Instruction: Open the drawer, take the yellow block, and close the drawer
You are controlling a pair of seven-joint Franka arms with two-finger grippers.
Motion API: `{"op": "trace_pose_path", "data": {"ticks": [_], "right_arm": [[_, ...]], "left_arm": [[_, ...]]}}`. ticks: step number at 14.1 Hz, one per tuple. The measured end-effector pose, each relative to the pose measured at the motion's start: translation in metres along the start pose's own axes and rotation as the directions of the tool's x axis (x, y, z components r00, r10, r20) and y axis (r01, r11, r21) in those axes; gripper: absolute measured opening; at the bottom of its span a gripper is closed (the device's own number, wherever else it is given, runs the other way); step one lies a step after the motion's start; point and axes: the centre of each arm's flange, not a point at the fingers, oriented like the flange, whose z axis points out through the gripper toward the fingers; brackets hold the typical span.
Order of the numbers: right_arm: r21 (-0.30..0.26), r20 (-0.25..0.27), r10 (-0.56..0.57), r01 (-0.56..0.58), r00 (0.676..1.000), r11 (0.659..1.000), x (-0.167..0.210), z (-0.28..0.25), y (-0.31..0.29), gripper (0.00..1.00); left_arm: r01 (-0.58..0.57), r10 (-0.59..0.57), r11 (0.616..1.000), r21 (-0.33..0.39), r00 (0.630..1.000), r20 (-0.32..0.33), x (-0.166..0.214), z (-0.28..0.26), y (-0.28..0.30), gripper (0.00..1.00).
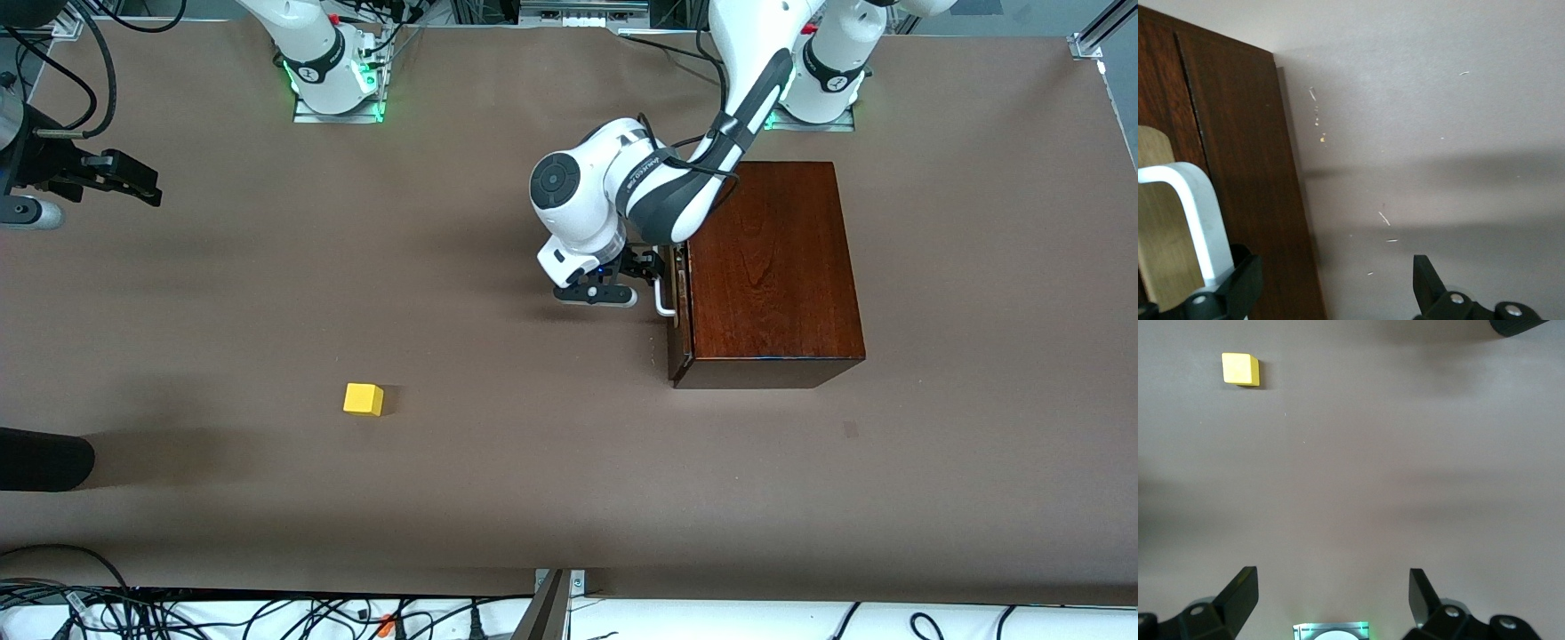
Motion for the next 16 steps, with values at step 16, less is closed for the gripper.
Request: {"op": "trace_pose_path", "data": {"ticks": [16], "right_arm": [[0.064,-0.037,0.007,-0.005,0.999,0.998,0.005,-0.001,-0.004,1.00]], "left_arm": [[0.288,-0.305,0.919,-0.270,0.952,-0.024,0.011,-0.223,-0.261,1.00]]}}
